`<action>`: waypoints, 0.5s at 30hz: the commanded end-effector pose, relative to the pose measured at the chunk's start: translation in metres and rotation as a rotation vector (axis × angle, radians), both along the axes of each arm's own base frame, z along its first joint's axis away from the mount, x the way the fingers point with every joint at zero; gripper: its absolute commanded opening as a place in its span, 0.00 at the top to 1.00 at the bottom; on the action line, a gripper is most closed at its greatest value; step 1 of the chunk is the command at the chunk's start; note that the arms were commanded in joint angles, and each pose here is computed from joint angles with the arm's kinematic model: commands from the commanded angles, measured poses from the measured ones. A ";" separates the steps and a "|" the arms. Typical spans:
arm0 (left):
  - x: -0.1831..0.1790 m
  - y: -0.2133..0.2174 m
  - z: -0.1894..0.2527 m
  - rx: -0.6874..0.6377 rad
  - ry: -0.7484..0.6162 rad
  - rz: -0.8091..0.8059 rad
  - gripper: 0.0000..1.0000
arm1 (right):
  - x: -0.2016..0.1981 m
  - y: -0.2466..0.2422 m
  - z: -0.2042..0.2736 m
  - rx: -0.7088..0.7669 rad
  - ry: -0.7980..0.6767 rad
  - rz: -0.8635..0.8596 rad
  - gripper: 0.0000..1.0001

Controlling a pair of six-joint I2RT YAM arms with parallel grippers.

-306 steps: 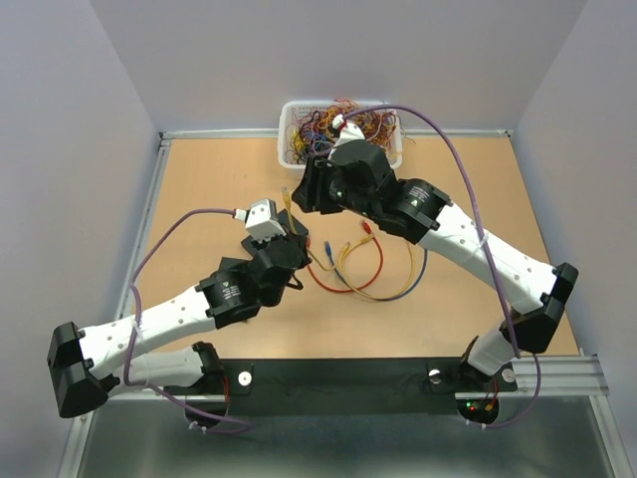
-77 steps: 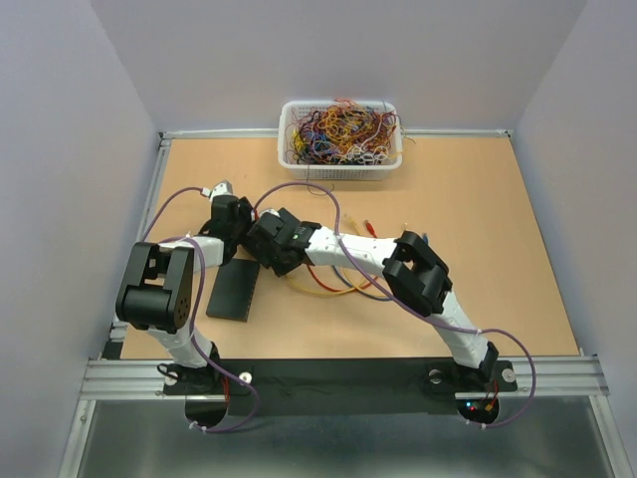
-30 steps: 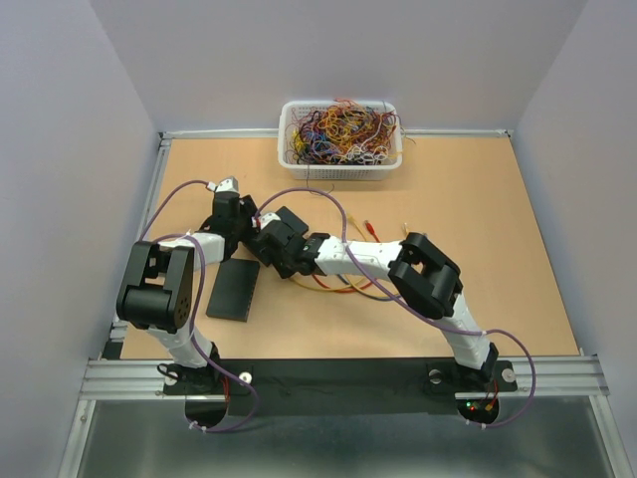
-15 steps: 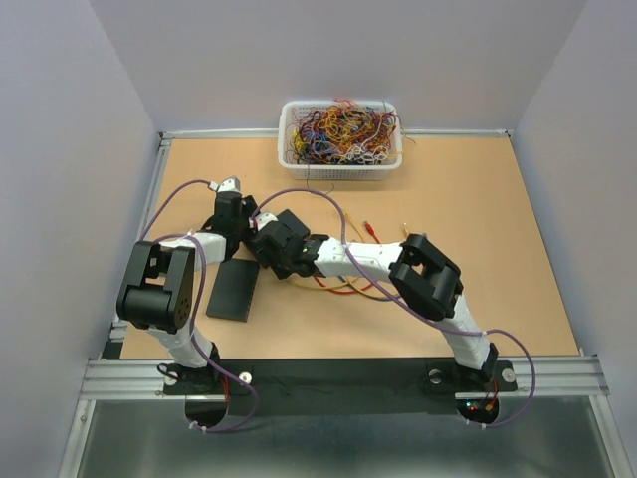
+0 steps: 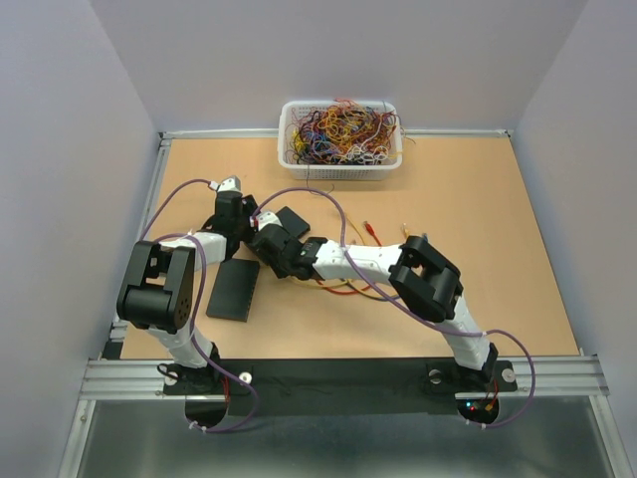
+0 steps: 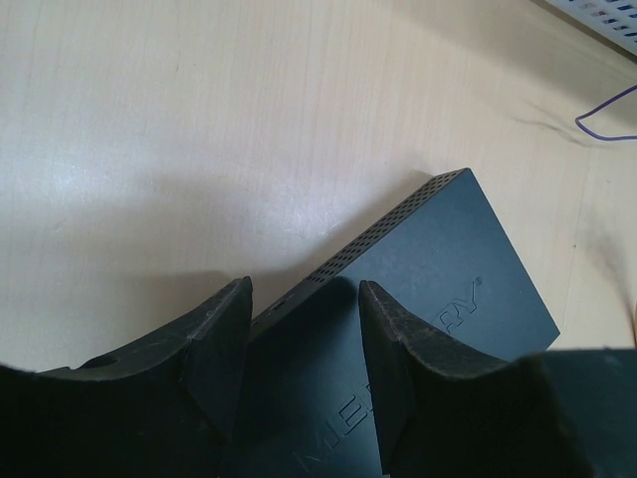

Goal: Insert the plug into the switch port

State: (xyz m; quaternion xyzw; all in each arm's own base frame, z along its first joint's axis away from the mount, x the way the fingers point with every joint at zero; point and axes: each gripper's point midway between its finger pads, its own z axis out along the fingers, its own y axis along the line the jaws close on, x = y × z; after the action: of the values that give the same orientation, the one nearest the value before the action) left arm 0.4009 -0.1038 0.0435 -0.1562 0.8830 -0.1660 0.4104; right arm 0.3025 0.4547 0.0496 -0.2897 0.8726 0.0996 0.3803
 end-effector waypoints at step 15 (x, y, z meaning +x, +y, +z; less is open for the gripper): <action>-0.023 -0.026 -0.008 -0.028 0.081 -0.095 0.47 | 0.052 0.010 0.042 0.169 -0.160 -0.147 1.00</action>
State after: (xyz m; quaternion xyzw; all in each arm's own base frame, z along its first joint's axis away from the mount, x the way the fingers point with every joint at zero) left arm 0.3997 -0.1075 0.0433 -0.1499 0.8843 -0.1655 0.4100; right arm 0.3044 0.4478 0.0417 -0.2735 0.8769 0.0888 0.3852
